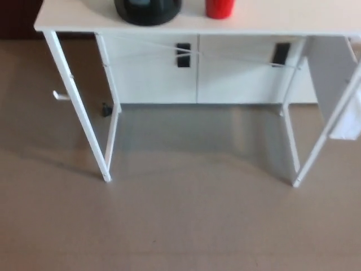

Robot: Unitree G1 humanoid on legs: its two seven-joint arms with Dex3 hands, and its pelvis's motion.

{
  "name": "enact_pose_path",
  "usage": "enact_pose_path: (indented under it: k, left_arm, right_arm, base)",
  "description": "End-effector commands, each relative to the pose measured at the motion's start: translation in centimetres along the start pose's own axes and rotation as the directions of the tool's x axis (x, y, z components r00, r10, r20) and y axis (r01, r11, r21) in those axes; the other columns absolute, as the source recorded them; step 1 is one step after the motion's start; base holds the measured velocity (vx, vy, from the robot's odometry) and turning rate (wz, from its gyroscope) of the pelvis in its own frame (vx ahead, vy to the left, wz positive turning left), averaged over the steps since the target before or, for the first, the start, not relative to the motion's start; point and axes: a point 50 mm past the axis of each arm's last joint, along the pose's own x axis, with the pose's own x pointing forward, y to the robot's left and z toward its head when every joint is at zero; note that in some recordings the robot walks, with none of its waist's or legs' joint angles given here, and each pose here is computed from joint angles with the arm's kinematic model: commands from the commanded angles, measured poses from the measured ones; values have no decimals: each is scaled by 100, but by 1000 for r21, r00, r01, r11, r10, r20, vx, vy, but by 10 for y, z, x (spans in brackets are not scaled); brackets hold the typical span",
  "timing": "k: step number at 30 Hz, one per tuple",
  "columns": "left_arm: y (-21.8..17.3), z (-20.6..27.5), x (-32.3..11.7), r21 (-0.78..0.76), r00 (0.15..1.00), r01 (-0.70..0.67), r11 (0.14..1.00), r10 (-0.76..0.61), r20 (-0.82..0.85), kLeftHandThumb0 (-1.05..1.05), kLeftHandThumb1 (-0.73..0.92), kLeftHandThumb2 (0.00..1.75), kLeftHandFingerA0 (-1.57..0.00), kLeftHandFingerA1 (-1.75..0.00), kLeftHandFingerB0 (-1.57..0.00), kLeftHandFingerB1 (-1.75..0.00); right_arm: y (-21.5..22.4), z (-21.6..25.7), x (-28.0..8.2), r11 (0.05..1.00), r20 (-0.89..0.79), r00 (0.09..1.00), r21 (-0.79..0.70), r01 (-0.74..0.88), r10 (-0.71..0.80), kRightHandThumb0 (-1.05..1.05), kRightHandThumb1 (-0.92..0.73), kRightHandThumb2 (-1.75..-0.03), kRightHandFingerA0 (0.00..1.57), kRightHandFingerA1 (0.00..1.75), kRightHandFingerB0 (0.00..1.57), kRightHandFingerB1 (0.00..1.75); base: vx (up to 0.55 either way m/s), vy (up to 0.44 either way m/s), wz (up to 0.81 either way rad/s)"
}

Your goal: The robot walk towards a table in front and uses its left hand to pick up the pot from the base and pour water to the cup on the right hand side

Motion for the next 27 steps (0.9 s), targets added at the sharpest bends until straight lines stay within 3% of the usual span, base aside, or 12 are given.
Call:
enact_pose_path:
  k: [1, 13, 27]
  left_arm:
    - [6, 5, -2, 32, 1000, 4, 999, -4, 13, -20, 71, 61, -44, -42, -37, -36]
    - [13, -4, -7, 12, 1000, -17, 1000, 17, -21, -20, 70, 61, -44, -42, -37, -36]
    - [14, 0, -6, 16, 999, -30, 999, 31, -16, -19, 61, 58, -49, -43, -39, -36]
  right_arm:
    - [-1, -6, -2, 1000, -19, 1000, 11, 13, -13, -27, -55, -56, 65, 53, 39, 40]
    - [1, -18, -7, 1000, -37, 999, -27, 9, -10, -29, -54, -56, 64, 54, 41, 42]
    - [2, -20, -8, 1000, -43, 999, -6, 12, -12, -26, -52, -55, 67, 56, 44, 43]
  base:
    - [404, 11, -10]
    - [477, 143, -26]
    - [405, -35, 22]
